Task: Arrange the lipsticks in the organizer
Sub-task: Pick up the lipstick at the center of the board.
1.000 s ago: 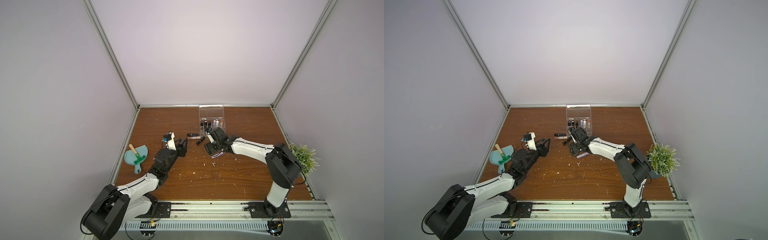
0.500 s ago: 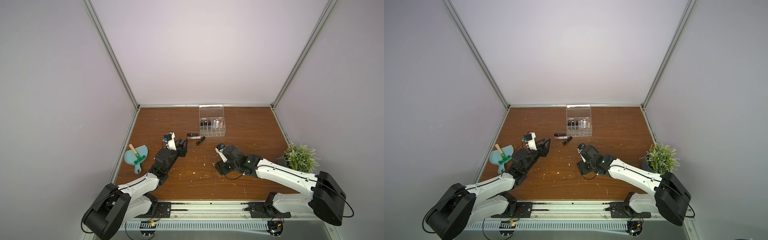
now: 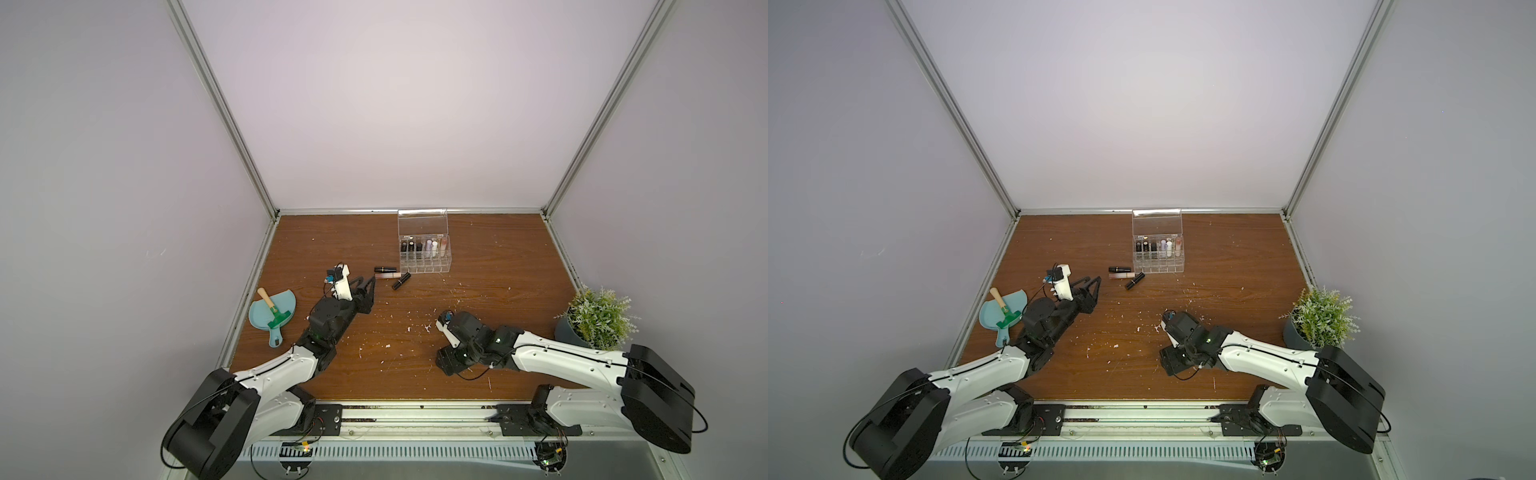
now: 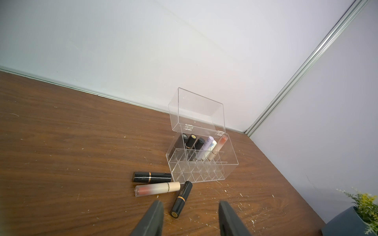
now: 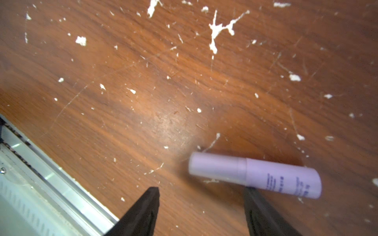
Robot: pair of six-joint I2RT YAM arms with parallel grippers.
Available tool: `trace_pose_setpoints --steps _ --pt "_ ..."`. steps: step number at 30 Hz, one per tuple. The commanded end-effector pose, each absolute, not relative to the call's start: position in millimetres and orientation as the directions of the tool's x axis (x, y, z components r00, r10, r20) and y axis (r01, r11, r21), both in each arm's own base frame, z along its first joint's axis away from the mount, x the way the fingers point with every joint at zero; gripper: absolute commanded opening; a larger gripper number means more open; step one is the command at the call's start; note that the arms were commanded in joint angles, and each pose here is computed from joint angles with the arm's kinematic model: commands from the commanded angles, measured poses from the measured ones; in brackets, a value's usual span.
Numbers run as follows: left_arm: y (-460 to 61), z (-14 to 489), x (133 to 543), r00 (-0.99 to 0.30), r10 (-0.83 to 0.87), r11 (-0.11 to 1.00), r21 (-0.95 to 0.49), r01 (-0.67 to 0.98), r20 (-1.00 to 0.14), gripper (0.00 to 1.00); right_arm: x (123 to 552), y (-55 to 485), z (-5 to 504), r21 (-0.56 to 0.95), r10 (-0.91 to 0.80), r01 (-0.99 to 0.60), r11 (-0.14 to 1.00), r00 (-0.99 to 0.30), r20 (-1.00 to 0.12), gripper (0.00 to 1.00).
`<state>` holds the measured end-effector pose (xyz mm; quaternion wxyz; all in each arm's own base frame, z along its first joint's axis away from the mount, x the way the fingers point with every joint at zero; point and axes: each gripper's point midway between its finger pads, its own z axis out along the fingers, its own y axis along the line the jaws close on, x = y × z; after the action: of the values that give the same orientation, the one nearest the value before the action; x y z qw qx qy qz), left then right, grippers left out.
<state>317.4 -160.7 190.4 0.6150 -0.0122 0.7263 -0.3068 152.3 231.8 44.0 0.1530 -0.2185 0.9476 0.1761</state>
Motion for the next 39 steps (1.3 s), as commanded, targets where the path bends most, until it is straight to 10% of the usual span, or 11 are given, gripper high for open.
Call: trace_pose_setpoints --steps 1,21,39 --pt "-158.1 194.2 317.5 -0.23 -0.402 0.809 -0.461 0.364 -0.886 0.48 155.5 233.3 46.8 0.275 -0.334 -0.454 0.848 -0.859 -0.388 0.73" --pt "-157.8 194.9 317.5 -0.228 -0.399 0.811 -0.458 0.364 -0.888 0.48 210.4 232.5 37.7 0.17 -0.321 -0.425 0.889 -0.844 -0.43 0.77" --pt "-158.0 195.3 317.4 -0.229 -0.397 0.811 -0.457 0.365 -0.889 0.48 198.3 233.2 26.1 0.036 -0.428 -0.472 0.881 -0.825 -0.369 0.54"
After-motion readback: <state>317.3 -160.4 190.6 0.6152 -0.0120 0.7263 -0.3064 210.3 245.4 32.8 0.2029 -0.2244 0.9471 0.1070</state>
